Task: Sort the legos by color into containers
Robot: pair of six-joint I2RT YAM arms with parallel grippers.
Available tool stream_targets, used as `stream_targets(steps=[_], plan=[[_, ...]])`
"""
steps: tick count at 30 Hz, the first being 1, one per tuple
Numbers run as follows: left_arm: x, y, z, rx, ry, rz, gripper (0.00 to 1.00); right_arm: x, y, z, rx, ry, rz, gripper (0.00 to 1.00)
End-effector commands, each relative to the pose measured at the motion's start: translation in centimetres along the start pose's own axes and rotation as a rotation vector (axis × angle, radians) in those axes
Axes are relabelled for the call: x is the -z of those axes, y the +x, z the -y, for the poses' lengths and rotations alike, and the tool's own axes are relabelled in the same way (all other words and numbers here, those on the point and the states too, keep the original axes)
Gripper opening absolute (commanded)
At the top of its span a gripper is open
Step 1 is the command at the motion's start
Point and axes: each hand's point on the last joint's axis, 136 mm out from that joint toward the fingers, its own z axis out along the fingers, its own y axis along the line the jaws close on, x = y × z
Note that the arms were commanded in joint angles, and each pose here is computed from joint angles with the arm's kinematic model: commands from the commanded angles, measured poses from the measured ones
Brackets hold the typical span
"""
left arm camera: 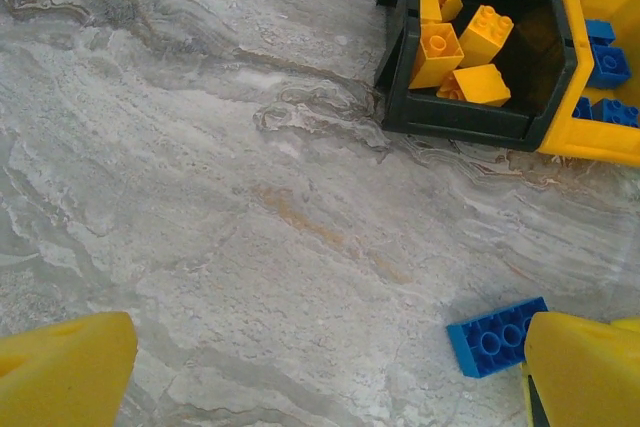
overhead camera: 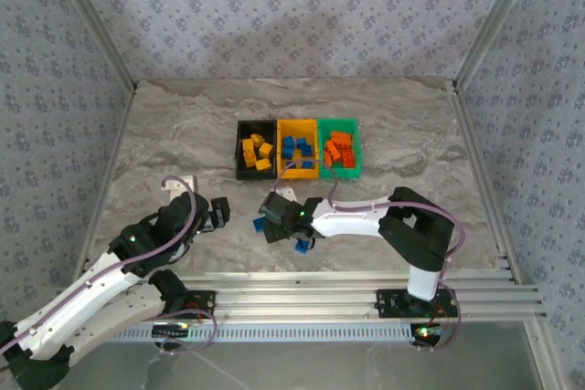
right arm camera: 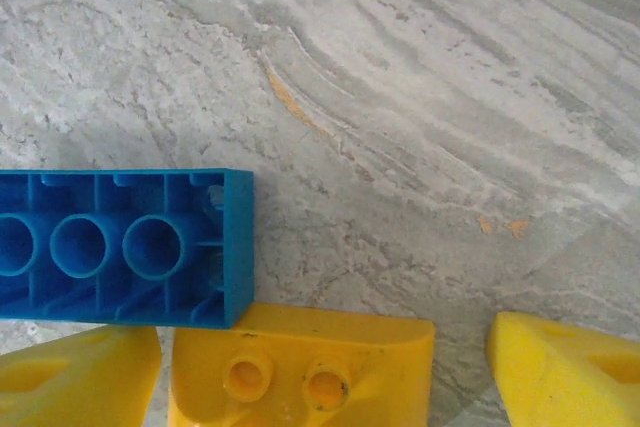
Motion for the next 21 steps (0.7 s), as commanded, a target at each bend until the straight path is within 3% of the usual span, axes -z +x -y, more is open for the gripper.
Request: stream_targets(steps=[1,9,21], plan=[[0.0,0.0,-0.3,0.014,-0.007,0.002,1.0,-1.6,3.6,1.6,0.046,0.103,-0.132,0.84],[-0.2,0.2,-0.3,0.014,-0.004,-0.002,1.0,-1.8,4.2,1.2,0.074,0.093,-0.158,0.65],[-0.3,0.4,-0.1,0.015,0.0,-0.009,1.0,0.4,0.9,1.0,0.102,0.091,-0.024,0.62]])
